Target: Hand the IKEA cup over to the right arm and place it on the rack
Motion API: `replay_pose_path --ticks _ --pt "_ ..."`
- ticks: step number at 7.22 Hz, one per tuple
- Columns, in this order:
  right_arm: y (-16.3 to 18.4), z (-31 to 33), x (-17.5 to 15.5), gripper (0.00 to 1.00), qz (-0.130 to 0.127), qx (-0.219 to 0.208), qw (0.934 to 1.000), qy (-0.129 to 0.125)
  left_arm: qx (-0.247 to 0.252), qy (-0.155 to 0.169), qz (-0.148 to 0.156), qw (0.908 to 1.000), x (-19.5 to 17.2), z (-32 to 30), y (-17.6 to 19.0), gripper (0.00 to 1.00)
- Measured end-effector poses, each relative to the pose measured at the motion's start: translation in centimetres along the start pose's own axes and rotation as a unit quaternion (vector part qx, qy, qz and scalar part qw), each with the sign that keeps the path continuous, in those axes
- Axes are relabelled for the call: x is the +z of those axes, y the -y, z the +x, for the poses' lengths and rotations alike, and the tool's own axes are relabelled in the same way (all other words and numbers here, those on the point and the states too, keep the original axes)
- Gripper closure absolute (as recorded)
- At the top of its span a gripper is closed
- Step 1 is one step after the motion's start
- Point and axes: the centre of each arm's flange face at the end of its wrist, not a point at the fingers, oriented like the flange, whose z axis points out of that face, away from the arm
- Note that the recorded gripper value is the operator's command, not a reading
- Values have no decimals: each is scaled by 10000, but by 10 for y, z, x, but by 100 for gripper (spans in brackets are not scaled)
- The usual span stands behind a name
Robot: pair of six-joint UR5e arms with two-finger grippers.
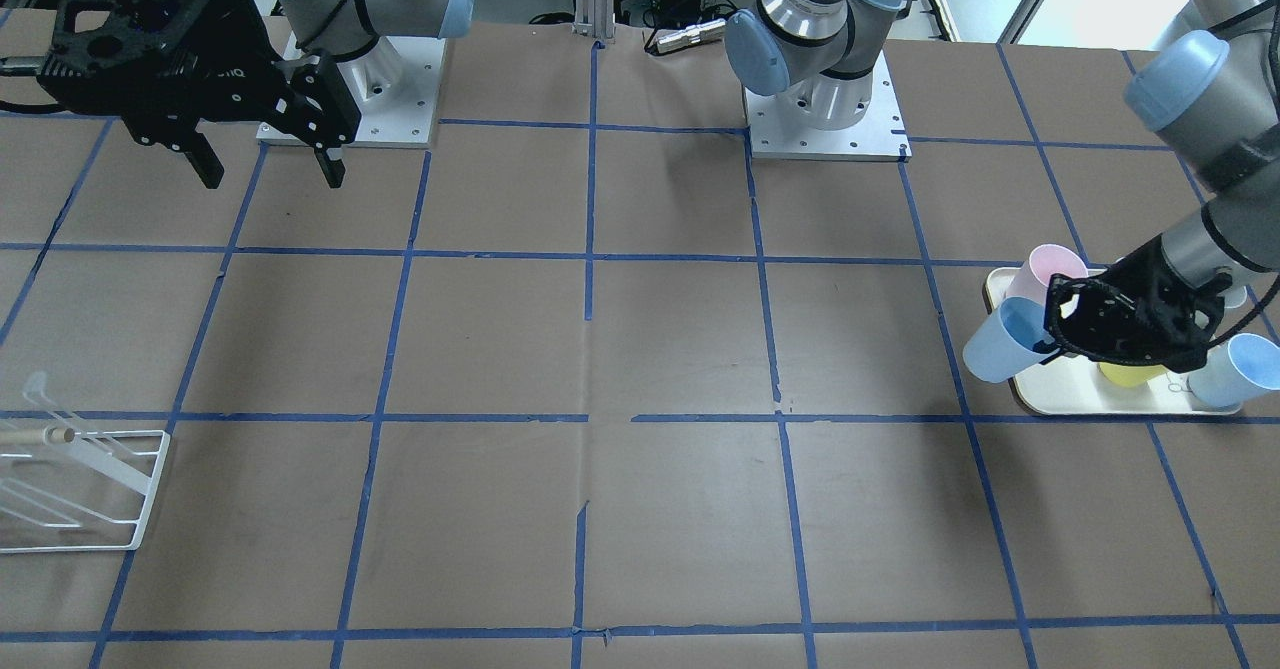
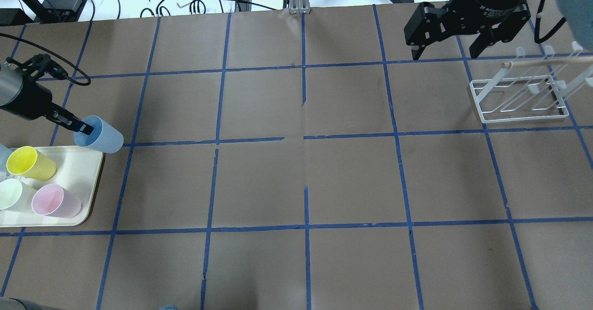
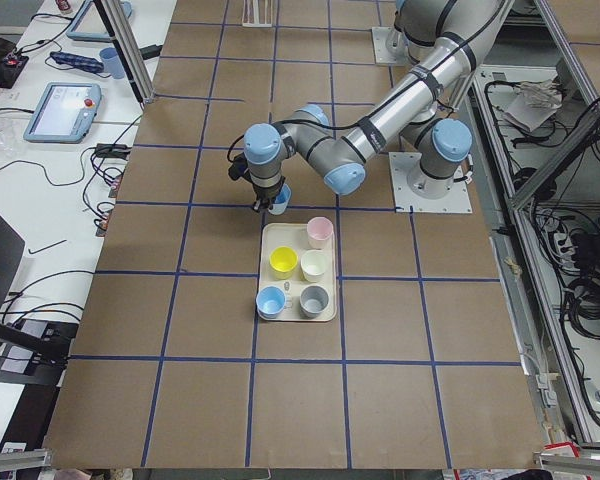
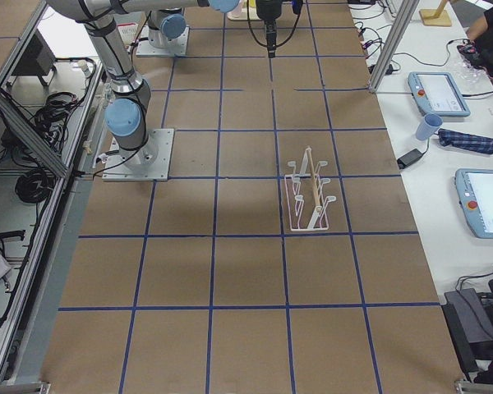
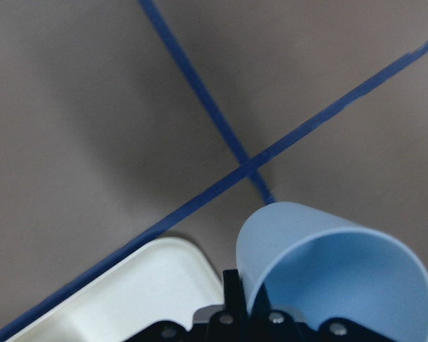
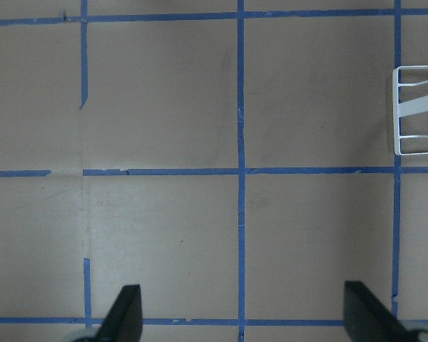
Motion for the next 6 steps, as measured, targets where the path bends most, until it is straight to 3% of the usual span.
replay_pose_path --ticks 2,3,4,6 --pt "1 0 1 0 0 5 10000 9 -282 -878 687 9934 -1 55 32 100" --pt "1 0 1 0 0 10 10000 17 -605 -1486 1166 9801 1 79 41 100" --pt "1 0 1 0 -5 9 10000 21 -918 -2150 1717 9570 12 100 45 100" --pt "1 0 0 0 6 -11 10000 26 -1468 -3355 2630 8926 59 141 43 100"
